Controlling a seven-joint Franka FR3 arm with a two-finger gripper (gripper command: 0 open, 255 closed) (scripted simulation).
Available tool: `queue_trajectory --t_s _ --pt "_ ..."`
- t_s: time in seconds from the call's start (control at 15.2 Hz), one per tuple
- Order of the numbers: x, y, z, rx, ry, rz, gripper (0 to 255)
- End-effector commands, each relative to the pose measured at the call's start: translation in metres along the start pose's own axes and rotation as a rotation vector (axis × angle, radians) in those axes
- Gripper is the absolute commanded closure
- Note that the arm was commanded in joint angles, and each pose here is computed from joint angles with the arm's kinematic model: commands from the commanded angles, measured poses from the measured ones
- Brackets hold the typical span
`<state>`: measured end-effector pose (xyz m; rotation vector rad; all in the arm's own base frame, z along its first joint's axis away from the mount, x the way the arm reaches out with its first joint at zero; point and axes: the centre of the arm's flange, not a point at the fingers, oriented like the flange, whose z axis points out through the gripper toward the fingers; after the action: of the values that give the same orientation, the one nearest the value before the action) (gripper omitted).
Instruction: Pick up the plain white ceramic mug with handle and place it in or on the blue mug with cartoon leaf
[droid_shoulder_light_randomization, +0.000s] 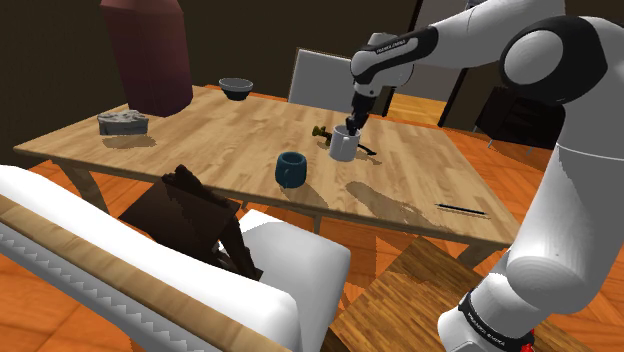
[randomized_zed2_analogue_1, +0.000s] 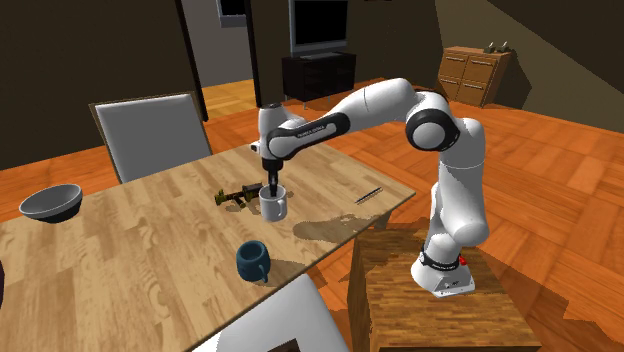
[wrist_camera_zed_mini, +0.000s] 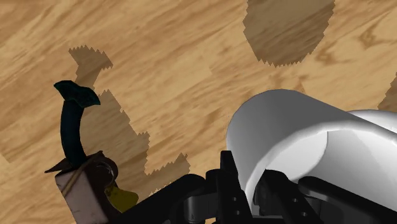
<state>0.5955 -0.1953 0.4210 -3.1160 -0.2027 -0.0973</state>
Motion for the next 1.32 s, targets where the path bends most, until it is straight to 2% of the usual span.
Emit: queue_trajectory --t_s 0.0,1.12,1.25 --pt "0.0 -0.001 -0.01 0.0 0.0 0.0 255" --pt "0.006 -0.002 -0.097 0.0 0.0 0.0 255" --pt "0.013 -0.027 -0.098 0.0 0.0 0.0 255"
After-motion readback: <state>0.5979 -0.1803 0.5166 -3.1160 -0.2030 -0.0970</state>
